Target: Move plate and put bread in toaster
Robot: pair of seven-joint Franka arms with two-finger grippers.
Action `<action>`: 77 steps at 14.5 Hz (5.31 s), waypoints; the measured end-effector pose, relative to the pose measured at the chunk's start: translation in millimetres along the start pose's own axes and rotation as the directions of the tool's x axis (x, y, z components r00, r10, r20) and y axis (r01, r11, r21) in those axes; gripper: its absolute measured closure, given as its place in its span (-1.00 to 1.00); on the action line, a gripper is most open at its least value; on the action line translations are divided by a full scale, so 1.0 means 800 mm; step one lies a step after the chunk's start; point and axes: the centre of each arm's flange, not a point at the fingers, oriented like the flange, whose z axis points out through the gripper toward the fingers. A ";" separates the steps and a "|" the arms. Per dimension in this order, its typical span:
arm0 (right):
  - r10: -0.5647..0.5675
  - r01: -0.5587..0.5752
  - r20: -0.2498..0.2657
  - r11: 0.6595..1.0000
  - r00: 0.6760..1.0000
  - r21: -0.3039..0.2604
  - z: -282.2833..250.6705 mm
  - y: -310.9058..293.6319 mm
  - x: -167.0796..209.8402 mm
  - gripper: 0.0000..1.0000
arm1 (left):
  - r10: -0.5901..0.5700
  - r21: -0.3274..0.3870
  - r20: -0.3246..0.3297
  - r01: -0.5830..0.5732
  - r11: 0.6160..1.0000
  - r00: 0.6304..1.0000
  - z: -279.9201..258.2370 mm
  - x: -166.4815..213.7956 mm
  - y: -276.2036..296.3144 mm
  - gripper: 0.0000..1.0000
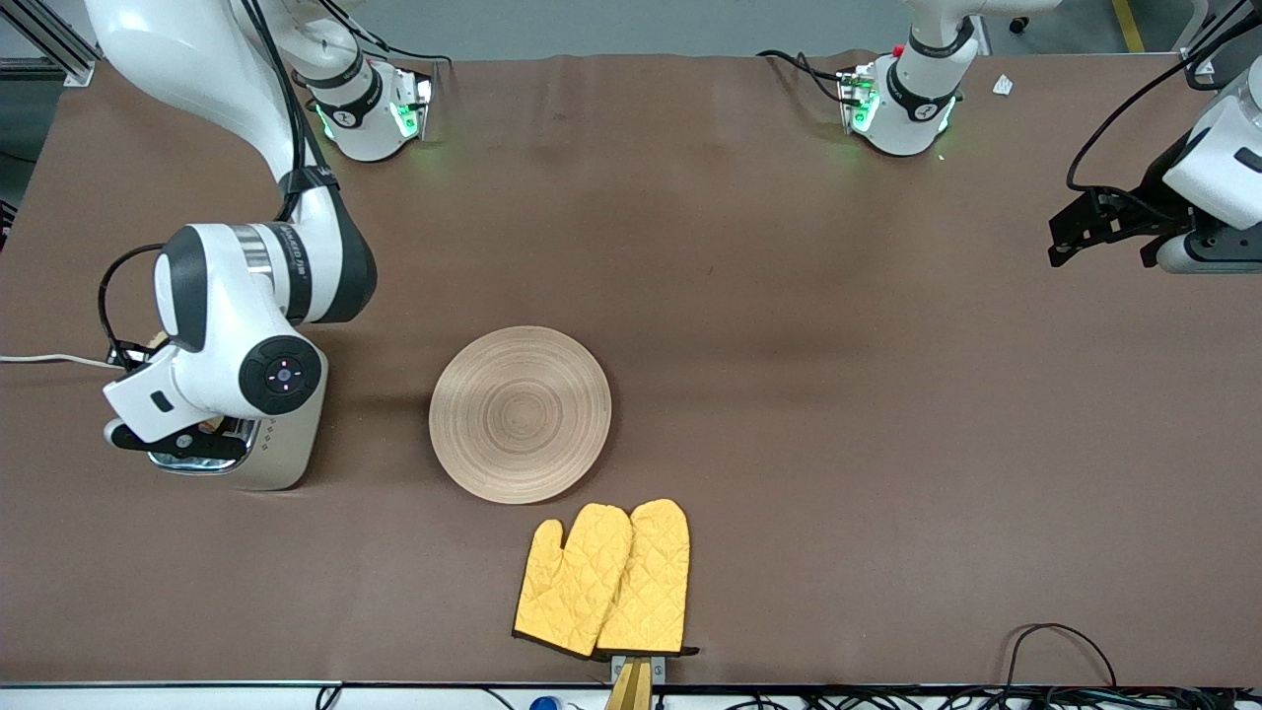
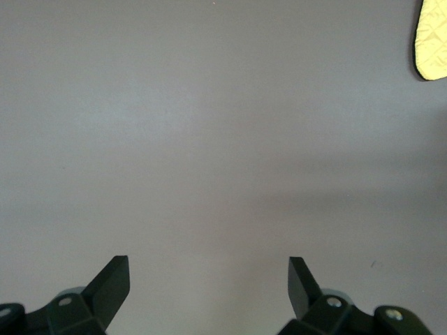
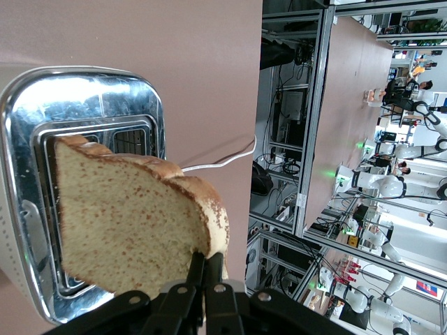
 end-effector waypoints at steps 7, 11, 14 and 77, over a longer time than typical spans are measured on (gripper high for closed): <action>-0.025 0.025 0.012 1.000 1.000 -0.012 0.014 -0.023 0.008 0.93 | 0.000 0.000 0.000 0.000 1.000 1.000 0.000 0.000 0.000 -1.00; -0.035 0.036 0.020 0.999 0.999 -0.018 0.019 -0.029 0.008 0.93 | 0.000 0.000 0.000 0.000 1.000 1.000 0.000 0.000 0.000 -1.00; -0.047 0.048 0.033 0.999 0.998 -0.026 0.026 -0.035 0.006 0.93 | 0.000 0.000 0.000 0.000 1.000 1.000 0.000 0.000 0.000 -1.00; 0.105 -0.081 0.007 0.712 0.994 0.697 -0.068 0.235 -0.128 -1.00 | -0.040 -0.003 -0.018 0.040 0.999 0.999 -0.006 -0.001 0.030 -1.00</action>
